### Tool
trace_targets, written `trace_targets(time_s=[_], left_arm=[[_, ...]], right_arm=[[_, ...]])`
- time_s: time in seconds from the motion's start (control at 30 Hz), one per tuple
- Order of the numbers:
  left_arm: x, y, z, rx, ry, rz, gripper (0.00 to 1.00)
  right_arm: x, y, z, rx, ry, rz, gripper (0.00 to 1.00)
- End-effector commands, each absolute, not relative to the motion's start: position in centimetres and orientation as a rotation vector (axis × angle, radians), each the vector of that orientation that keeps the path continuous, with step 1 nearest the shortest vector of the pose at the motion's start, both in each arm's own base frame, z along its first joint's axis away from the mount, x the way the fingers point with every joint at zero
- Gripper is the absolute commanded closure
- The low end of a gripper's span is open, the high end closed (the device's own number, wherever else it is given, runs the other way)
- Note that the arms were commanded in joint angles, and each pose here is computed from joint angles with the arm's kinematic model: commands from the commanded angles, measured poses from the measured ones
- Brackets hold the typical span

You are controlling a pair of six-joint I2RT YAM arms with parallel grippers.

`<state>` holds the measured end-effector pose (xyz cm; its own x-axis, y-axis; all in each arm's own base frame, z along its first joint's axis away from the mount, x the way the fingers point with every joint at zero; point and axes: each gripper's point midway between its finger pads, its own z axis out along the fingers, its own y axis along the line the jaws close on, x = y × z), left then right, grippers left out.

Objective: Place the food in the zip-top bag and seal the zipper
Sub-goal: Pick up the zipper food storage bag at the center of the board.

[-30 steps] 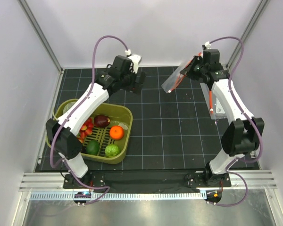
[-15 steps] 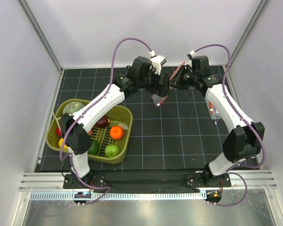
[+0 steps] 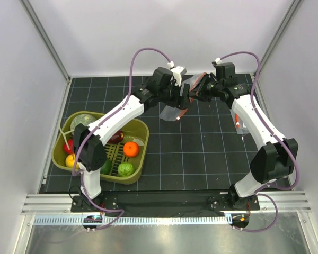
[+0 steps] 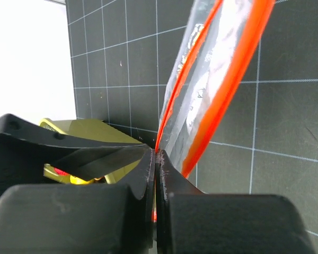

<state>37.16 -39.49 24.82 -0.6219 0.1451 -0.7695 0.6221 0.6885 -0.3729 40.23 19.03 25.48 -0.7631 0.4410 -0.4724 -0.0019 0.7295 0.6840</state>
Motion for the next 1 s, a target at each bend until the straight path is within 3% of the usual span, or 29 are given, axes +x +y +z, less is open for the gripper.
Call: trace_targets(time_s=[0.0, 0.3, 0.4, 0.47, 0.5, 0.53, 0.63, 0.73, 0.97], left_arm=[[37.2, -39.0, 28.2, 0.552, 2.064, -0.839, 0.3], [37.8, -38.8, 27.6, 0.539, 2.069, -0.801, 0.52], [38.0, -39.0, 27.2, 0.542, 2.073, -0.8, 0.65], [37.9, -39.3, 26.8, 0.553, 2.083, -0.814, 0.82], [38.0, -39.3, 26.8, 0.55, 2.085, -0.818, 0.95], [38.0, -39.4, 26.7, 0.543, 2.089, -0.821, 1.0], [38.3, -39.2, 26.5, 0.51, 2.101, -0.808, 1.0], [38.7, -38.8, 26.4, 0.48, 2.112, -0.798, 1.0], [39.2, -38.2, 26.4, 0.456, 2.118, -0.776, 1.0]], right_arm=[[39.4, 19.3, 29.3, 0.3, 2.206, 0.958, 0.99], [39.0, 19.8, 29.4, 0.307, 2.207, 0.997, 0.99], [38.8, 20.0, 29.4, 0.299, 2.207, 1.001, 0.99], [38.8, 20.1, 29.5, 0.288, 2.208, 0.999, 0.99], [38.8, 20.1, 29.6, 0.281, 2.204, 0.998, 0.96], [38.8, 20.0, 29.6, 0.279, 2.208, 0.989, 0.88], [38.9, 19.2, 29.5, 0.287, 2.218, 0.924, 0.45], [38.8, 18.2, 29.3, 0.32, 2.226, 0.856, 0.4], [38.0, 17.0, 29.4, 0.353, 2.232, 0.784, 0.42]])
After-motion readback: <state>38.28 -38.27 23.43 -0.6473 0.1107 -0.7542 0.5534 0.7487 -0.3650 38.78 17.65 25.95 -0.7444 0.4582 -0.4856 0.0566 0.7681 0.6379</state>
